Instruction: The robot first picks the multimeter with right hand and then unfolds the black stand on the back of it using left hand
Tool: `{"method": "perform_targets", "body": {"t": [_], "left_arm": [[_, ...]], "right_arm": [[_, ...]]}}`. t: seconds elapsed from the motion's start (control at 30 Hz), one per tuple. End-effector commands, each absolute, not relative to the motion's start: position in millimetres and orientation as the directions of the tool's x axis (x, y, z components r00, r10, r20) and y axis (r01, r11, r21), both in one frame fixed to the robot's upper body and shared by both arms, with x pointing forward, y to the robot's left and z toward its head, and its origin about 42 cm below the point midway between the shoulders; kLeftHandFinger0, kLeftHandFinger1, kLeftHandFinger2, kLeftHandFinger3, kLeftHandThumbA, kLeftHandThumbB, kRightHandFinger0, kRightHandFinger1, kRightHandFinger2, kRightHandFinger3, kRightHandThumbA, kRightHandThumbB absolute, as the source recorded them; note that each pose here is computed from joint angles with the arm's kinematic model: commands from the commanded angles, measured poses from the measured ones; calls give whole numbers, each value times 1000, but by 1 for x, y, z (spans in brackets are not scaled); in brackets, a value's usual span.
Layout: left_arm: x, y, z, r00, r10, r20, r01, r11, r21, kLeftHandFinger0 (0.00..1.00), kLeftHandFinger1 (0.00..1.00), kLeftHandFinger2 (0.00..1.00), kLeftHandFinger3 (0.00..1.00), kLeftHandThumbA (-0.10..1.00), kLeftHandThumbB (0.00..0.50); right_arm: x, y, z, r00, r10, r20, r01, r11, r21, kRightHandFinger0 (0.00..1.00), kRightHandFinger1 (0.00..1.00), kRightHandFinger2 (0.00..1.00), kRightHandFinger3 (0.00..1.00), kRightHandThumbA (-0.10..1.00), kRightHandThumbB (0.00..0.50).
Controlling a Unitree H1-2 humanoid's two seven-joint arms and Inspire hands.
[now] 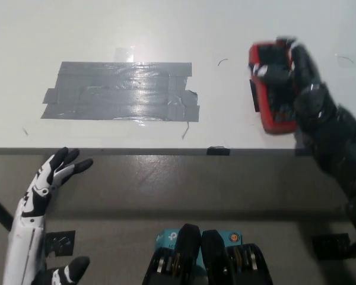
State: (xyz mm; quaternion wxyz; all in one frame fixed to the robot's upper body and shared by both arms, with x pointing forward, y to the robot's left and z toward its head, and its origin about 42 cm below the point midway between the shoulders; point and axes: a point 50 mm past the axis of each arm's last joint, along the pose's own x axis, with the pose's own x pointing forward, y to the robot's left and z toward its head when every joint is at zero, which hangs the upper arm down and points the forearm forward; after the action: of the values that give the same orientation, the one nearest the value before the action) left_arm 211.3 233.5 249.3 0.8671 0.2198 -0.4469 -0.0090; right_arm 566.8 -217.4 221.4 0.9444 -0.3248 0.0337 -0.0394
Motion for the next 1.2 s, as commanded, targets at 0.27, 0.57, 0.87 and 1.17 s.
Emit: {"method": "perform_targets", "body": {"t": [0.27, 0.57, 0.87, 1.17], "left_arm": [[204, 240, 255, 567, -182, 803, -201, 915, 350, 1000, 829, 753, 1000, 920, 125], [200, 244, 249, 595, -182, 783, -197, 911, 361, 1000, 823, 722, 1000, 905, 129], [191, 245, 241, 632, -199, 749, -192, 896, 400, 1000, 836, 707, 1000, 968, 155], [202, 240, 235, 723, -242, 648, -51, 916, 398, 1000, 1000, 926, 1000, 1000, 211]], "right_arm": [[573, -222, 235, 997, 33, -69, -75, 592, -803, 1000, 1000, 1000, 1000, 613, 391], [574, -220, 249, 994, 38, 98, 63, 529, -846, 1000, 1000, 1000, 1000, 762, 478], [554, -210, 263, 913, 20, 406, 316, 595, -739, 1000, 1000, 1000, 1000, 828, 453], [531, -204, 343, 763, -10, 647, 487, 666, -564, 1000, 1000, 1000, 1000, 887, 448]]}}
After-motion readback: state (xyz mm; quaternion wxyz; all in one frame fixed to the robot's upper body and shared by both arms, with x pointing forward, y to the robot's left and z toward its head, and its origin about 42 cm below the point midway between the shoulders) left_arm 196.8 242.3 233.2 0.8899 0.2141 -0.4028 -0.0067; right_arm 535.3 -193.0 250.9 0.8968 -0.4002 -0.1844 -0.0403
